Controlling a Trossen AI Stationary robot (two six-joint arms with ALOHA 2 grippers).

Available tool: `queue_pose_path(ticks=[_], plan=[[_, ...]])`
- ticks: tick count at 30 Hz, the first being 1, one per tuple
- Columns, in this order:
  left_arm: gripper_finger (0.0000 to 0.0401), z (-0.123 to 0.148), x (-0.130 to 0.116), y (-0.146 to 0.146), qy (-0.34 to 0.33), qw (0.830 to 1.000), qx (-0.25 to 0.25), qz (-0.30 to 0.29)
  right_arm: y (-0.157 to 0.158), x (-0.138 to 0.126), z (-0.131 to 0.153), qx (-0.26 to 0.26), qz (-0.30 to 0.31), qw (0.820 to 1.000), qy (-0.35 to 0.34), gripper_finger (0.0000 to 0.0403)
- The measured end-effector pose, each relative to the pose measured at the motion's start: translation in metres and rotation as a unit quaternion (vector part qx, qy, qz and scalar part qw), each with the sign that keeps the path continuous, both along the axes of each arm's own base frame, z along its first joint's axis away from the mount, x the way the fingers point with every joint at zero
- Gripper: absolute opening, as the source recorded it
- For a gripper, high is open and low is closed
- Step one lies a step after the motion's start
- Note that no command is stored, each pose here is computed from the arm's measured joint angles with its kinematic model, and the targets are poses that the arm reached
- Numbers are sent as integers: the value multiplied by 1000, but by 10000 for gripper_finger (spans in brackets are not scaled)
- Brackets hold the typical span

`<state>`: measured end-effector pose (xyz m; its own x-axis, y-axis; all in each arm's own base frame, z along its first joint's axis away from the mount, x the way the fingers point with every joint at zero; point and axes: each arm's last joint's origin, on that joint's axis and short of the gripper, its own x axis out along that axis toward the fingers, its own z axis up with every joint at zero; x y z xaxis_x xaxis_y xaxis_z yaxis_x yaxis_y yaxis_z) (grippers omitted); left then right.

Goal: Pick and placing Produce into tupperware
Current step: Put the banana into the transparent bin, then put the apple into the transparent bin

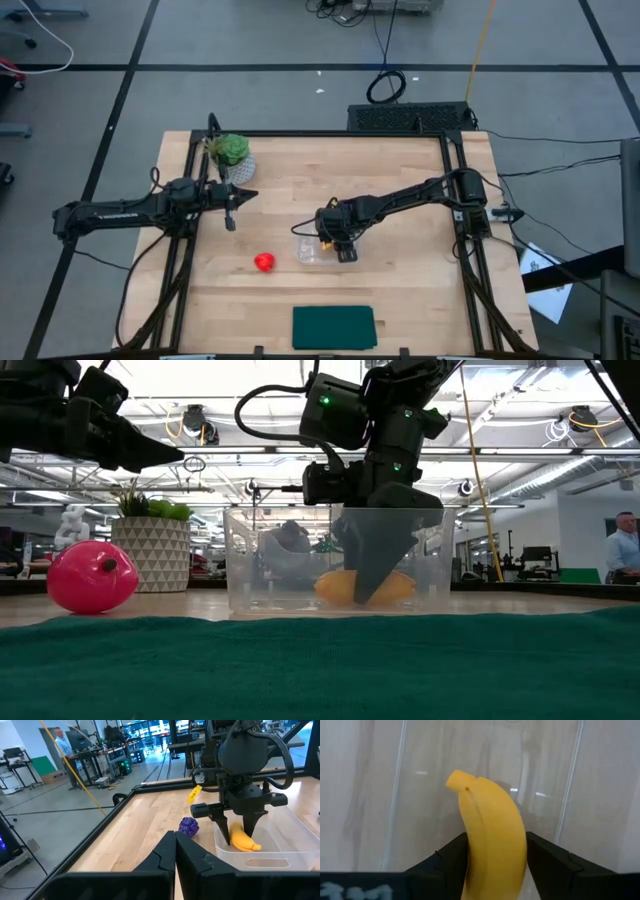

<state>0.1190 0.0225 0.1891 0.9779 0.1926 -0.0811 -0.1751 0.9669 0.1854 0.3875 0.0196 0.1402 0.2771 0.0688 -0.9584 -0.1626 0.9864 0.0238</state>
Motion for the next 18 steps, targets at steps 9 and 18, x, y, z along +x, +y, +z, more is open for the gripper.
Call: queue_pose_path(ticks=[9, 18], plan=[[6, 0, 0, 0, 0, 1000, 0, 0, 0, 0, 1, 3, -7, 1000, 0, 226], [5, 0, 0, 0, 0, 1000, 0, 0, 0, -2, 13, 5, -12, 1000, -15, 223]])
